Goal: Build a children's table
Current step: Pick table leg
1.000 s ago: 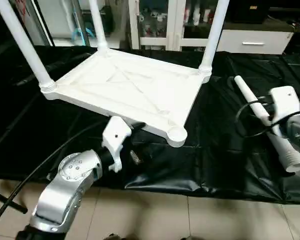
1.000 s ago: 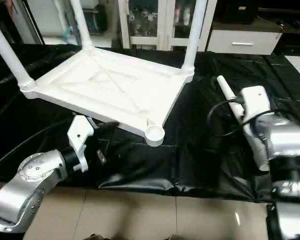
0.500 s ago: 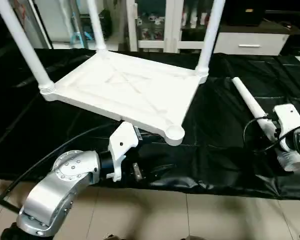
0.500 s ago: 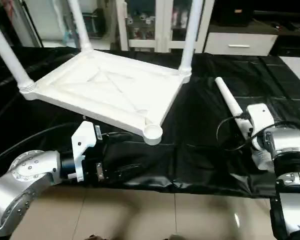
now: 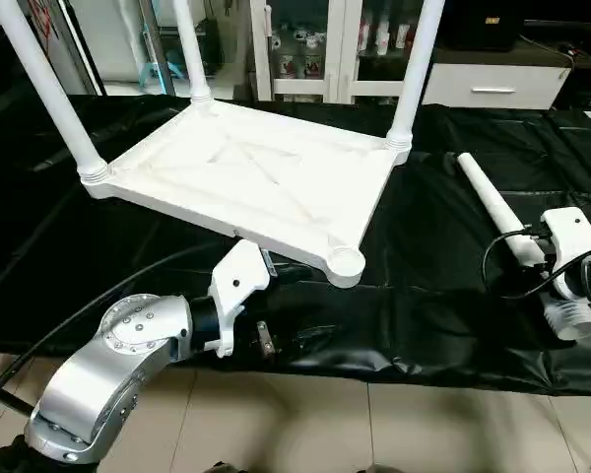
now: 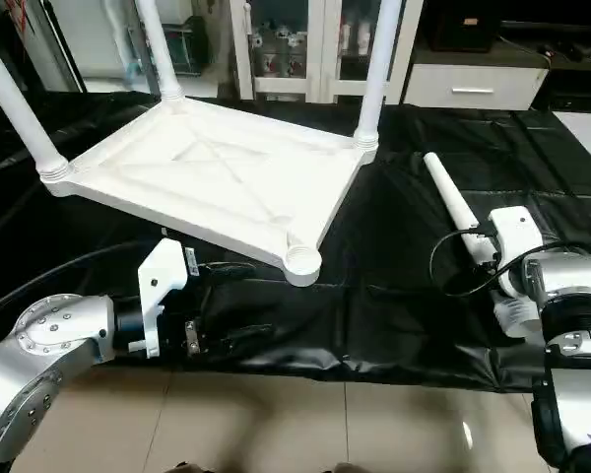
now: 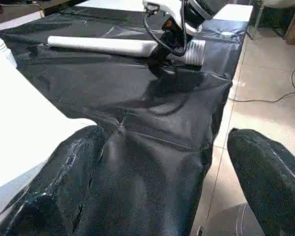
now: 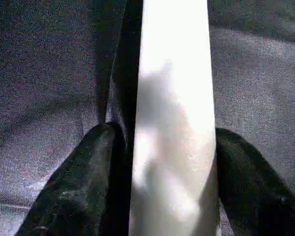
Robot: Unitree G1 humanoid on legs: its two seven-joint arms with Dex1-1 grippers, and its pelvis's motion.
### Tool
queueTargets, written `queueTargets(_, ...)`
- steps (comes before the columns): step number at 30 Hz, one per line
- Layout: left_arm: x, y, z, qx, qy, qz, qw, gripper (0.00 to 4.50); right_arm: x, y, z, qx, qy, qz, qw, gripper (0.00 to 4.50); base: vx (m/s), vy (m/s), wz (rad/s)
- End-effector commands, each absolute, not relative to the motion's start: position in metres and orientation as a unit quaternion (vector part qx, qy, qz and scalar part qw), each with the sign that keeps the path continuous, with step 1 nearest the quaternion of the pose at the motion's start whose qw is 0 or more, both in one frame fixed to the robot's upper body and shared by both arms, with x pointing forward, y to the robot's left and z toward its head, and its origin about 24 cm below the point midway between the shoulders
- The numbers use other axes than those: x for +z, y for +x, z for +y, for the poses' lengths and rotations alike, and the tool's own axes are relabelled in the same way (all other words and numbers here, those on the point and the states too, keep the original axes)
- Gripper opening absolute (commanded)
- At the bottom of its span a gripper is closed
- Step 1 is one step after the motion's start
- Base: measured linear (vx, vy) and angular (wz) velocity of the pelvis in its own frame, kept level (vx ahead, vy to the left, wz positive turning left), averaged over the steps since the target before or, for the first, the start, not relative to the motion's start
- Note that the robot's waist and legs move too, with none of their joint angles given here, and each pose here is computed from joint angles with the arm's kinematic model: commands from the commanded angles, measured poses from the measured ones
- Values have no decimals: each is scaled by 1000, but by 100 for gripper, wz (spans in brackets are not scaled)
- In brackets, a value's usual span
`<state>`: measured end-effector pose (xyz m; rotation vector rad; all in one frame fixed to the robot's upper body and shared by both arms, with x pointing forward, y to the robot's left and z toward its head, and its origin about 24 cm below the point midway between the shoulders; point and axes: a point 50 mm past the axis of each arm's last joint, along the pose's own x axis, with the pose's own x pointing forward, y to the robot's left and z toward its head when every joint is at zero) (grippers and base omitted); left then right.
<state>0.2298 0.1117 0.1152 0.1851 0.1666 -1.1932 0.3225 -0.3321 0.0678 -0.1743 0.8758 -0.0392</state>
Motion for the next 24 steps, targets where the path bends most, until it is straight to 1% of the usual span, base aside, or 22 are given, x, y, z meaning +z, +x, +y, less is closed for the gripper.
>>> queueTargets(1,121,229,110,-567,97,67,815,450,71,324,-332,-17,-74,418,905,266,0,0,0)
queueTargets(2,121,228,110,-567,99,66,815,450,71,324,-332,-14,-70,417,906,241,0,0,0)
queueTargets(3,121,228,110,-567,99,66,815,450,71,324,-332,-14,-70,416,906,241,0,0,0)
queueTargets(5,121,228,110,-565,101,63,816,450,72,325,-332,-13,-72,411,909,227,0,0,0)
queueTargets(6,121,229,110,-564,102,62,817,450,73,325,-332,-13,-74,408,910,211,0,0,0)
queueTargets(7,121,229,110,-563,102,60,818,450,74,326,-332,-13,-76,405,911,211,0,0,0)
queueTargets(8,122,231,111,-554,101,56,824,450,79,329,-330,-7,-75,390,918,193,0,0,0)
queueTargets(10,125,240,113,-524,96,44,845,450,94,336,-319,26,-50,349,936,190,0,0,0)
queueTargets(12,126,246,114,-502,89,42,859,450,103,339,-315,36,-41,328,943,184,0,0,0)
queueTargets(15,129,264,119,-435,74,30,897,450,120,342,-304,16,-20,267,963,184,0,0,0)
queueTargets(17,130,267,119,-426,76,19,901,450,127,343,-299,5,-7,233,972,184,0,0,0)
queueTargets(18,131,267,119,-426,76,19,901,450,127,343,-298,4,-6,231,973,184,0,0,0)
queueTargets(19,133,268,117,-423,61,10,904,450,137,344,-283,15,19,178,984,183,0,0,0)
queueTargets(20,134,268,117,-422,60,9,904,450,138,344,-281,16,22,174,984,183,0,0,0)
queueTargets(24,137,272,112,-410,42,-3,911,450,152,337,-257,15,54,109,992,183,0,0,0)
